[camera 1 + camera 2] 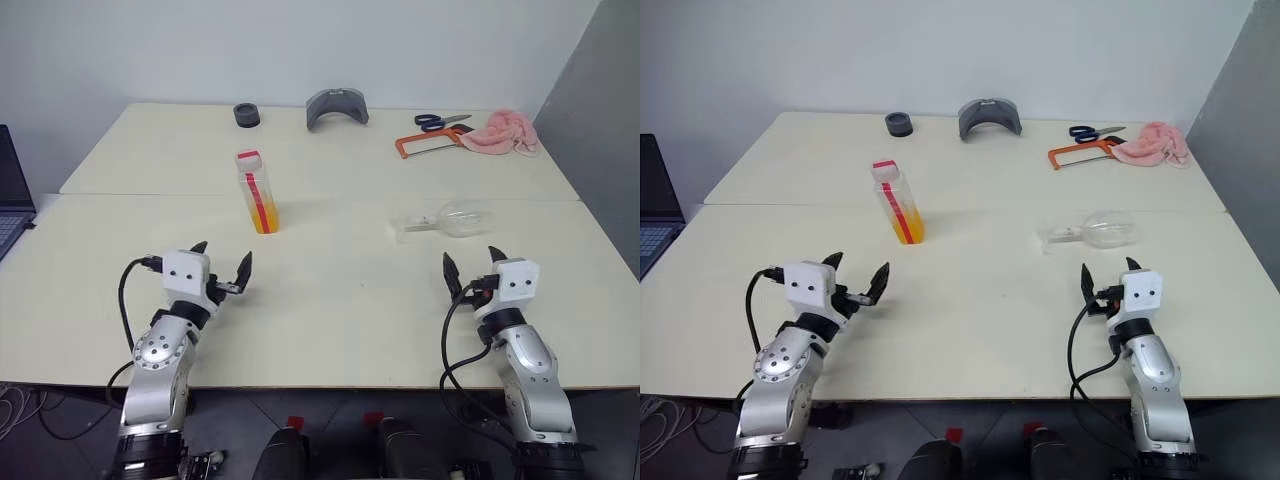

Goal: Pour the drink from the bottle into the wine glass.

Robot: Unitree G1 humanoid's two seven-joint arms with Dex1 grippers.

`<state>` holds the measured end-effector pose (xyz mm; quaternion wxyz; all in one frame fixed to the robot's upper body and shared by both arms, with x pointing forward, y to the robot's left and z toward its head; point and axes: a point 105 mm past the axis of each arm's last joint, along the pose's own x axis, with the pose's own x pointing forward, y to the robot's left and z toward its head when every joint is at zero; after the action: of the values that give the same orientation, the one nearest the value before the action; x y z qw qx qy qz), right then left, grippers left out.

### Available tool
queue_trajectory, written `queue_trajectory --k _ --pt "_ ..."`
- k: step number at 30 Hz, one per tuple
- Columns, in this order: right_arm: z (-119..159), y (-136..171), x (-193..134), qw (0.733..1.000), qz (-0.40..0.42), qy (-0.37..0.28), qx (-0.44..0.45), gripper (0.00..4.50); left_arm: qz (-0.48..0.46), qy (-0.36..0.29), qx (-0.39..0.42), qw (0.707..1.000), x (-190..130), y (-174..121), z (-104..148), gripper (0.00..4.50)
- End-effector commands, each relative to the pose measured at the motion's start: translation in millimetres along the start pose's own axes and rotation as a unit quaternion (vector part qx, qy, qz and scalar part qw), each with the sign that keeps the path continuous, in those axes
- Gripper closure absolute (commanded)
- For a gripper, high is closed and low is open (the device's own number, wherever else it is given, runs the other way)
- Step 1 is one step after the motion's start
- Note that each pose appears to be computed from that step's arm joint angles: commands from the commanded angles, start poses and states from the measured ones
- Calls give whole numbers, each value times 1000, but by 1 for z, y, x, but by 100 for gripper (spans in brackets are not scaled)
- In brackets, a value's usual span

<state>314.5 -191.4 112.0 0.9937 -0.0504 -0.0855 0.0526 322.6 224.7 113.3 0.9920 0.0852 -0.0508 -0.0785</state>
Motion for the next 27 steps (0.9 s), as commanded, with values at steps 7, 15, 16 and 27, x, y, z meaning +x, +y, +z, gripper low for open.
queue_trajectory --k 7,15,16,27 --pt "13 -3 1 1000 -7 -28 -4 0 -11 -21 10 1000 4 -3 14 4" --pt "12 -3 1 1000 -6 -26 -4 0 -5 -17 -3 1000 4 -2 14 4" --pt "11 -3 1 1000 -6 -26 -4 0 -4 -16 -6 1000 5 -1 14 4" --pt "23 20 6 996 73 -47 0 0 -19 -48 -33 998 8 -5 26 4"
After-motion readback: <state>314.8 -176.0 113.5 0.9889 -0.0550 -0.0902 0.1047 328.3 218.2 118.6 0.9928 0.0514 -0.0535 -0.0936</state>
